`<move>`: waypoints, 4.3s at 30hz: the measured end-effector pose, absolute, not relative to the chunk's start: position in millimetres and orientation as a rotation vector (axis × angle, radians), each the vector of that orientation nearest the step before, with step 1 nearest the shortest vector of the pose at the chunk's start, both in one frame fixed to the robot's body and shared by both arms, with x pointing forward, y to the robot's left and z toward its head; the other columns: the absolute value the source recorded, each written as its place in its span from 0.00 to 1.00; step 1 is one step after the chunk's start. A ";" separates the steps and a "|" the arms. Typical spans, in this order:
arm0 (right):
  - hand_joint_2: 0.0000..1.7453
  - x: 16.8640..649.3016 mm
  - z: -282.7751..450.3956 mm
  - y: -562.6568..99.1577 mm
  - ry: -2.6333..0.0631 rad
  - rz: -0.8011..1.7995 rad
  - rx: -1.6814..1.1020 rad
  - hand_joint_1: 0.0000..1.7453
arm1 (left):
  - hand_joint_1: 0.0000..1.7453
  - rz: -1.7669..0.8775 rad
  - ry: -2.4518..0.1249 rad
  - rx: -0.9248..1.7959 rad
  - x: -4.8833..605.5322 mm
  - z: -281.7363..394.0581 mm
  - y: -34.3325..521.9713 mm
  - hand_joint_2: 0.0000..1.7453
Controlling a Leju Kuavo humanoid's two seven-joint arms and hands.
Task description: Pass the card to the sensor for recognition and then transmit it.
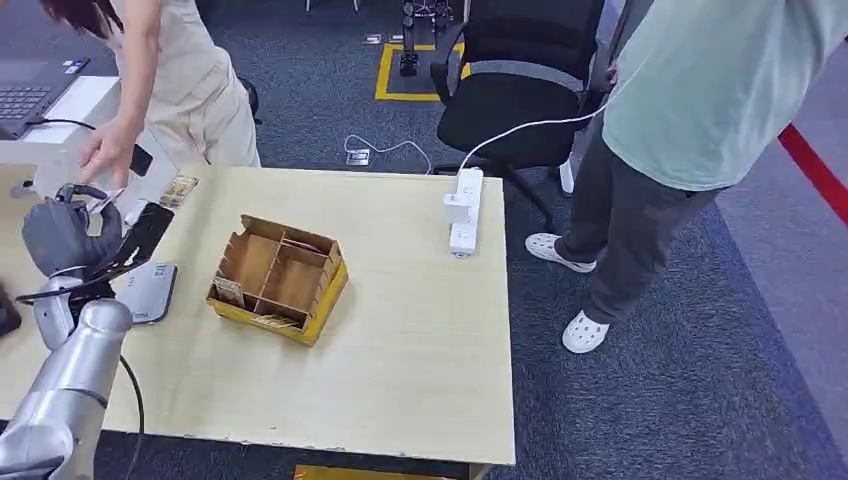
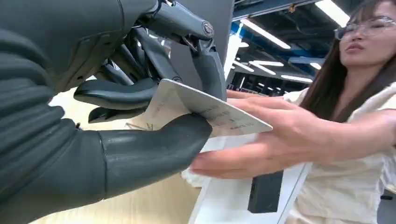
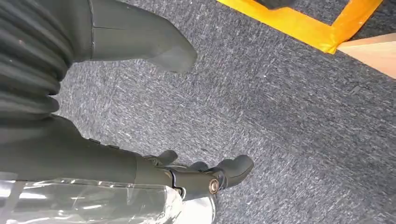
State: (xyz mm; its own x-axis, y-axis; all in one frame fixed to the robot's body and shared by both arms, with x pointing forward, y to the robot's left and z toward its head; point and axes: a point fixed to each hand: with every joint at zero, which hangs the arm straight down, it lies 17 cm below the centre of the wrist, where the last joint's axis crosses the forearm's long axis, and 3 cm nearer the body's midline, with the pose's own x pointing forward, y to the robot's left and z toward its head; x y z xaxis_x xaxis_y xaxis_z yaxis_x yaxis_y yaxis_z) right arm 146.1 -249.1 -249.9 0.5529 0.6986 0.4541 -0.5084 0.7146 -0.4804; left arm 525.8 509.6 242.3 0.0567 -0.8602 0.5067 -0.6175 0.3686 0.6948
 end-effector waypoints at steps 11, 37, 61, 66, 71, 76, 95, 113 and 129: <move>1.00 152.2 -248.1 -246.4 -0.684 0.728 -0.305 0.00 | 1.00 -0.304 -1.726 1.136 553.9 250.4 472.8 1.00; 1.00 149.4 -248.5 -241.7 -0.682 0.720 -0.297 0.00 | 0.00 -0.277 -1.691 0.785 555.5 225.7 454.2 1.00; 1.00 148.2 -248.8 -257.3 -0.679 0.668 -0.312 0.00 | 0.00 -1.429 -1.382 0.523 360.3 278.0 440.1 1.00; 1.00 149.0 -248.6 -257.3 -0.680 0.667 -0.312 0.00 | 0.00 -1.472 -1.372 0.543 354.7 283.1 435.6 1.00; 1.00 149.6 -248.5 -257.3 -0.681 0.667 -0.312 0.00 | 0.00 -1.487 -1.372 0.544 352.1 284.5 432.8 1.00; 1.00 149.7 -248.7 -257.9 -0.677 0.667 -0.314 0.00 | 0.00 -1.581 -1.374 0.601 350.2 282.9 426.9 1.00; 1.00 175.7 -244.0 -255.3 -0.692 0.719 -0.321 0.00 | 0.00 -1.958 -1.553 0.598 370.5 127.6 261.7 1.00; 1.00 175.1 -244.0 -254.1 -0.693 0.719 -0.319 0.00 | 0.00 -1.934 -1.612 0.670 380.0 96.6 214.2 1.00; 1.00 163.2 -246.1 -253.4 -0.686 0.714 -0.323 0.00 | 0.00 -1.737 -1.487 0.965 423.2 87.6 229.7 1.00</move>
State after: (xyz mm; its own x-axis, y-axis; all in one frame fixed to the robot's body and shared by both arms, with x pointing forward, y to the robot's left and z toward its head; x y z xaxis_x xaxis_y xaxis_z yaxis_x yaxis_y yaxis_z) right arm 163.2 -253.4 -246.1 0.5526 0.6927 0.4634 -0.4906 0.7199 -0.4910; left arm 423.2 229.7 87.6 -0.5194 -0.8460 -0.1201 0.0119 -0.1477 0.9890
